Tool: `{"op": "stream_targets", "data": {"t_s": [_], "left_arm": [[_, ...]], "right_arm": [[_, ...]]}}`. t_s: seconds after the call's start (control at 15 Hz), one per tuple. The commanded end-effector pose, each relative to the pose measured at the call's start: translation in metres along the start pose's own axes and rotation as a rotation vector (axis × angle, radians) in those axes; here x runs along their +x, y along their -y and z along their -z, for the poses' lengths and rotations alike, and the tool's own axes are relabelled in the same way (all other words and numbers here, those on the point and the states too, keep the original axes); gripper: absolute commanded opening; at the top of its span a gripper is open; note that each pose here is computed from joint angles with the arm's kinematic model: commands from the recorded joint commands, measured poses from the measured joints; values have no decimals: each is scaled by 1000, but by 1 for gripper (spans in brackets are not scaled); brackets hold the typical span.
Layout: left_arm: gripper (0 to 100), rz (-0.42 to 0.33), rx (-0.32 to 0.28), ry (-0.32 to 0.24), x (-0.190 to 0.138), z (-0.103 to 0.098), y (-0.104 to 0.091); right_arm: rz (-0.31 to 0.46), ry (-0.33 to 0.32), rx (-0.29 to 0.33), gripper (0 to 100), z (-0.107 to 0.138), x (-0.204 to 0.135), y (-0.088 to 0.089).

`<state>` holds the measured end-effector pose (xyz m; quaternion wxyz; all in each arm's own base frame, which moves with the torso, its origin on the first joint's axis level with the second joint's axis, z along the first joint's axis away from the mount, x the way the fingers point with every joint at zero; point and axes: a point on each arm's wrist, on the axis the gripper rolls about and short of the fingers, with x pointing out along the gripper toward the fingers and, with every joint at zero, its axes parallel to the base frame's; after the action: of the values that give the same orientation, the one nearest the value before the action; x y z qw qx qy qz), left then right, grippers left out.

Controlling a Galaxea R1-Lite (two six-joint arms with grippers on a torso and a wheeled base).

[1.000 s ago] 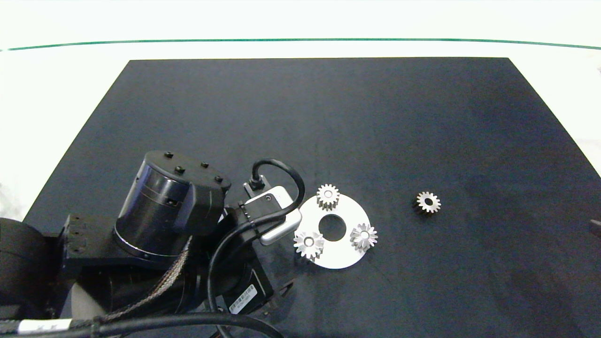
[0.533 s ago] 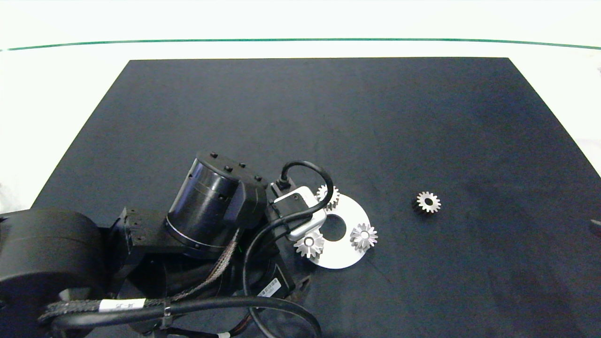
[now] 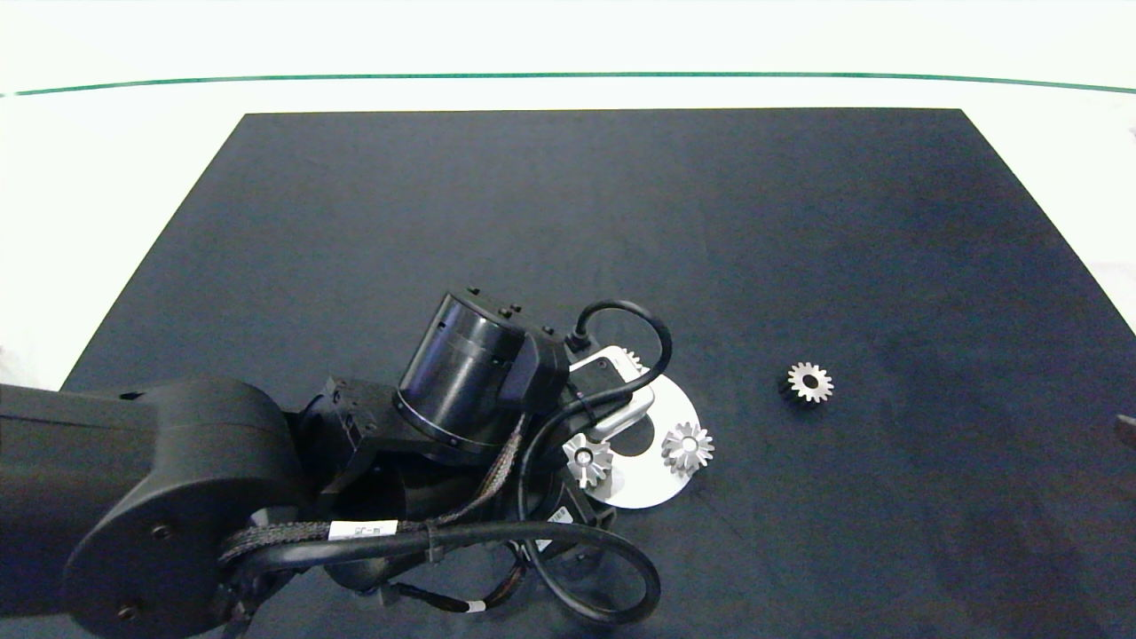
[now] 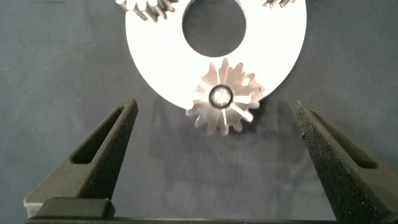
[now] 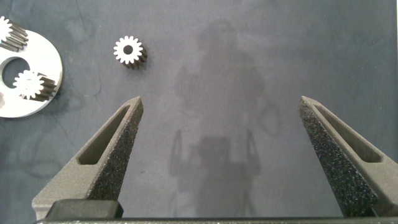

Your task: Remove an incorrectly installed larger gear and replace it with the correct smaller gear

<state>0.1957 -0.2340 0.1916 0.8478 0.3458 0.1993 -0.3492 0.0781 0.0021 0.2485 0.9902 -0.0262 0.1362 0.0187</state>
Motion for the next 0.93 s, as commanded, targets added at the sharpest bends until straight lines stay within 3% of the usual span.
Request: {"op": "stream_targets", "data": {"t_s": [0.07, 0.93], "left_arm": [[100, 3, 5, -13, 9, -2, 2], [98, 5, 8, -41, 24, -1, 3]], "right_arm": [[-1, 1, -1, 100, 0, -1, 0], [-3, 0, 3, 100, 1, -1, 0]]}}
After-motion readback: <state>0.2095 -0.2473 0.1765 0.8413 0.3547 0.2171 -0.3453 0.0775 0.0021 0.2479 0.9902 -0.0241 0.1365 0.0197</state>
